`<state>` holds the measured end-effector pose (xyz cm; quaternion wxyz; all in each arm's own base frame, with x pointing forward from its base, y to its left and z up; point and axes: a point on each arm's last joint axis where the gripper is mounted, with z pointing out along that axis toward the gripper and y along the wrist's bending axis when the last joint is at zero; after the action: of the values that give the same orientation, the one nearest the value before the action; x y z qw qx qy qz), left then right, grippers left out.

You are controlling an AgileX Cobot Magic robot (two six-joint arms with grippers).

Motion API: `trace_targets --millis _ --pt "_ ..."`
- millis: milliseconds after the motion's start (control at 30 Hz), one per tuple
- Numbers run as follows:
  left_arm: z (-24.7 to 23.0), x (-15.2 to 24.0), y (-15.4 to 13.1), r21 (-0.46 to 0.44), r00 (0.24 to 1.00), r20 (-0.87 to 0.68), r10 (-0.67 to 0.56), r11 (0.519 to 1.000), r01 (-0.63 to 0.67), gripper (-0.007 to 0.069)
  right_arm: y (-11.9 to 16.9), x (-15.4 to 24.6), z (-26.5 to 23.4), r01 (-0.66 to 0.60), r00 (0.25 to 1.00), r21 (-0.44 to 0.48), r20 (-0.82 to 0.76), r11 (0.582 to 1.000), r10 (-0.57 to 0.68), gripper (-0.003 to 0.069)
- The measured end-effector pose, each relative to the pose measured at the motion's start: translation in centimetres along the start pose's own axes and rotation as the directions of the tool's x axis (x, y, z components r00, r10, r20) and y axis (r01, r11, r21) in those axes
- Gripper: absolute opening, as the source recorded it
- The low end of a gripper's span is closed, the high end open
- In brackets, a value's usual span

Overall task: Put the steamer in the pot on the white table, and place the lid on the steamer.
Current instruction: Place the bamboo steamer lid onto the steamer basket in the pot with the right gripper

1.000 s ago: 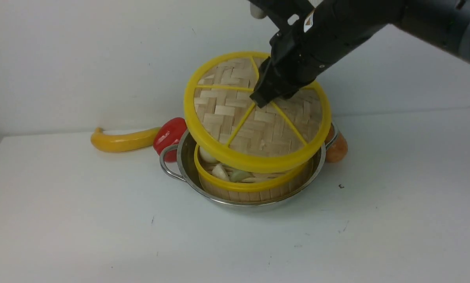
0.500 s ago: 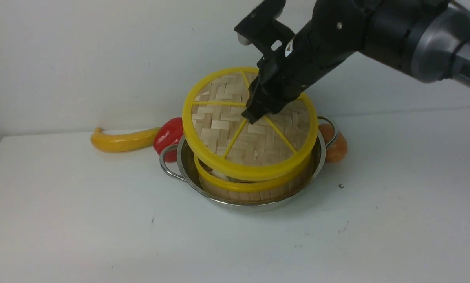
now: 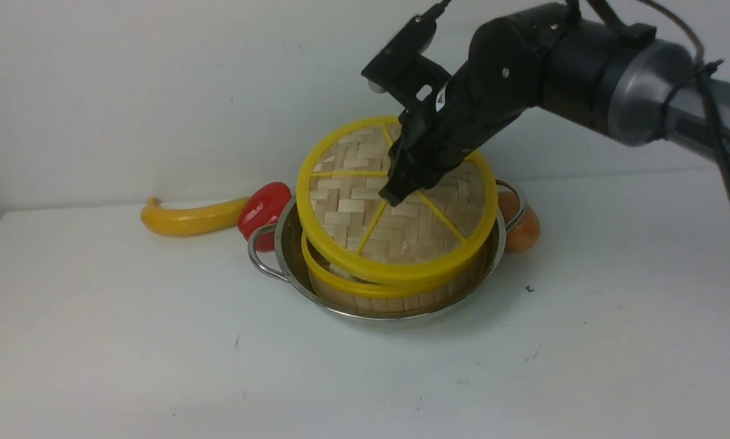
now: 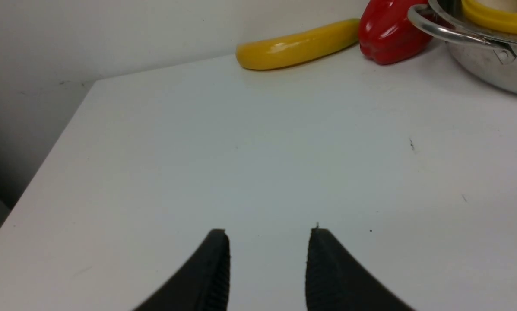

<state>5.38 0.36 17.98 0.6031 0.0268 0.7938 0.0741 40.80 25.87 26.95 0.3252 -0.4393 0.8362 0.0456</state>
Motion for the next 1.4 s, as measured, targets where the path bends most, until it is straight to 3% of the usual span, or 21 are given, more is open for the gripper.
trace_targets --millis 1400 --pt "0.0 0.0 0.0 0.0 1.0 0.0 0.0 1.0 0.0 0.0242 0.1 0.3 1.7 -0.012 1.0 0.003 0.008 1.0 0.012 0.0141"
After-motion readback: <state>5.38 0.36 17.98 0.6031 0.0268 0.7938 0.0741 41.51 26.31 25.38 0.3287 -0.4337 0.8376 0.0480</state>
